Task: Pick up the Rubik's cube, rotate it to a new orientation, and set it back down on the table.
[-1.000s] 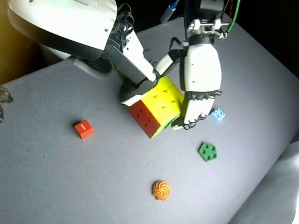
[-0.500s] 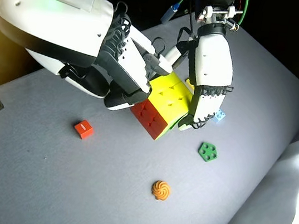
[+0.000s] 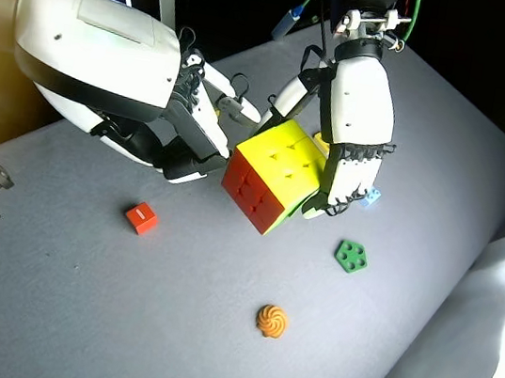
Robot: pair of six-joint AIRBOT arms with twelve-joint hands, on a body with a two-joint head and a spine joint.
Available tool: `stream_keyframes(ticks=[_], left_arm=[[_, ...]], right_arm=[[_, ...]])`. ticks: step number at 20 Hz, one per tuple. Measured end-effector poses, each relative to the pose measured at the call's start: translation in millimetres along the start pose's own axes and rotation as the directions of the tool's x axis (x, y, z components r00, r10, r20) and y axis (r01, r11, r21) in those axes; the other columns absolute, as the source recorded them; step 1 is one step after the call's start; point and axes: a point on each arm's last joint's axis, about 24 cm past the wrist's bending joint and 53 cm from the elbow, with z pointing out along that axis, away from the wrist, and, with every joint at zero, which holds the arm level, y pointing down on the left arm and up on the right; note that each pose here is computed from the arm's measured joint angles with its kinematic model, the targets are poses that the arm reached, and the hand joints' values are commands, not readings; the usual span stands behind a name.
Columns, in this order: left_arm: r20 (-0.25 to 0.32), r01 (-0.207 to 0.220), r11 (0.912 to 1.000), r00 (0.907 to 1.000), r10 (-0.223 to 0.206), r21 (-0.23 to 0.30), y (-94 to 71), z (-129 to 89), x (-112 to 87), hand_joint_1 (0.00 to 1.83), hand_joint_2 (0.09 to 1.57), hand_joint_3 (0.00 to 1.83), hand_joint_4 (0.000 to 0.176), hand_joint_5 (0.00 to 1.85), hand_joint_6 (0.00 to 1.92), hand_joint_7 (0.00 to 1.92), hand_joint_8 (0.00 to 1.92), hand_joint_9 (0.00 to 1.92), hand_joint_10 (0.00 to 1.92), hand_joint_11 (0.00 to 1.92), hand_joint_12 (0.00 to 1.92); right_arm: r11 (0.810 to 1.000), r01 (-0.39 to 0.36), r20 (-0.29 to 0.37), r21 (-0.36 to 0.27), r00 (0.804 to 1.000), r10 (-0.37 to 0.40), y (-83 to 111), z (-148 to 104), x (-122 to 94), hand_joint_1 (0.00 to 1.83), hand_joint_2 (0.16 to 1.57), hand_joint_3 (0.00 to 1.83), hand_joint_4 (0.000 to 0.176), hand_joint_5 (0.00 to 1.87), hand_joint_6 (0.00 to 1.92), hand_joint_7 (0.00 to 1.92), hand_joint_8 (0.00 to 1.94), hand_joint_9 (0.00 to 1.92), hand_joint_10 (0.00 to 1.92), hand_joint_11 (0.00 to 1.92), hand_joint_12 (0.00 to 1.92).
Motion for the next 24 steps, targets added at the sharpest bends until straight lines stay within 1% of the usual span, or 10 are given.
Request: stream_keyframes(ticks=[2, 7, 9, 10, 15, 16, 17, 18, 23, 24], left_arm=[[0.002, -0.001, 1.0, 1.0, 0.001, 0.001, -0.6, 0.0, -0.9, 1.35, 1.18, 0.0, 0.0, 0.91, 0.93, 0.85, 1.32, 0.69, 1.5, 0.45, 1.65], [0.005, 0.0, 1.0, 1.0, 0.0, -0.001, -2.6, 0.3, -4.3, 1.35, 1.18, 0.0, 0.0, 0.9, 0.94, 0.85, 1.31, 0.69, 1.51, 0.41, 1.65], [0.005, 0.0, 1.0, 1.0, 0.0, 0.001, -3.6, 0.2, -4.5, 1.36, 1.18, 0.0, 0.0, 0.97, 0.8, 0.86, 1.36, 0.68, 1.56, 0.4, 1.7], [0.005, 0.0, 1.0, 1.0, 0.0, -0.001, -3.1, 0.2, -4.5, 1.36, 1.17, 0.0, 0.0, 0.94, 0.85, 0.87, 1.34, 0.69, 1.48, 0.46, 1.62], [0.004, -0.001, 1.0, 1.0, 0.001, -0.001, -3.2, 0.2, -4.3, 1.26, 1.13, 0.0, 0.0, 1.0, 0.8, 0.93, 1.26, 0.73, 1.32, 0.46, 1.62], [0.004, -0.004, 1.0, 1.0, 0.004, -0.001, -3.2, 0.2, -4.4, 1.25, 1.12, 0.0, 0.0, 1.02, 0.76, 0.93, 1.29, 0.73, 1.33, 0.46, 1.65], [0.005, -0.007, 1.0, 1.0, 0.007, -0.002, -2.9, 0.3, -4.6, 1.34, 1.14, 0.0, 0.0, 0.98, 0.82, 0.92, 1.24, 0.74, 1.41, 0.47, 1.63], [0.004, -0.006, 1.0, 1.0, 0.006, -0.003, -2.7, 0.3, -4.3, 1.35, 1.18, 0.0, 0.0, 0.92, 0.9, 0.86, 1.32, 0.67, 1.51, 0.4, 1.7], [0.003, -0.013, 0.9999, 0.9999, 0.013, -0.005, -1.8, 0.9, -4.9, 1.24, 1.15, 0.0, 0.0, 1.0, 0.82, 0.88, 1.36, 0.68, 1.38, 0.43, 1.67], [0.002, -0.011, 0.9999, 0.9999, 0.011, -0.005, -1.8, 0.9, -4.9, 1.33, 1.17, 0.0, 0.0, 0.95, 0.89, 0.86, 1.33, 0.69, 1.45, 0.44, 1.66]], right_arm=[[1.0, 0.012, -0.018, -0.007, 1.0, -0.012, 1.9, 1.9, 5.8, 1.38, 1.1, 0.0, 0.127, 0.24, 0.01, 0.98, 1.07, 0.93, 1.68, 0.69, 1.76], [1.0, 0.005, -0.014, -0.001, 1.0, -0.005, -2.7, 7.8, 4.8, 1.37, 1.13, 0.0, 0.138, 0.17, 0.01, 0.9, 1.2, 0.88, 1.71, 0.58, 1.76], [1.0, 0.001, -0.011, 0.011, 1.0, -0.001, -8.7, 9.1, 3.7, 1.48, 1.12, 0.0, 0.12, 0.14, 0.0, 0.86, 1.12, 0.9, 1.39, 0.55, 1.69], [1.0, 0.001, -0.011, 0.022, 1.0, -0.001, -14.2, 9.9, 3.5, 1.49, 1.13, 0.0, 0.134, 0.13, 0.0, 0.85, 1.12, 0.88, 1.39, 0.55, 1.68], [0.999, -0.015, -0.014, 0.045, 1.0, 0.016, -25.0, 13.2, 5.9, 1.36, 1.14, 0.0, 0.121, 0.19, 0.0, 0.9, 1.22, 0.9, 1.71, 0.59, 1.81], [0.999, -0.021, -0.019, 0.042, 1.0, 0.022, -24.2, 13.8, 8.4, 1.37, 1.13, 0.0, 0.119, 0.2, 0.0, 0.92, 1.16, 0.92, 1.68, 0.59, 1.76], [0.999, -0.021, -0.024, 0.04, 0.999, 0.022, -23.6, 14.4, 10.0, 1.47, 1.12, 0.0, 0.113, 0.2, 0.0, 0.9, 1.18, 0.88, 1.34, 0.58, 1.68], [0.999, -0.022, -0.027, 0.041, 0.999, 0.023, -23.8, 14.4, 11.1, 1.48, 1.13, 0.0, 0.129, 0.16, 0.0, 0.84, 1.12, 0.88, 1.41, 0.62, 1.69], [0.998, -0.045, -0.048, 0.045, 0.998, 0.047, -24.8, 13.7, 20.8, 1.49, 1.12, 0.0, 0.115, 0.21, 0.0, 0.87, 1.22, 0.85, 1.27, 0.61, 1.68], [0.998, -0.045, -0.053, 0.046, 0.997, 0.047, -25.0, 13.6, 22.6, 1.49, 1.11, 0.0, 0.11, 0.25, 0.01, 0.88, 1.06, 0.92, 1.31, 0.56, 1.59]])
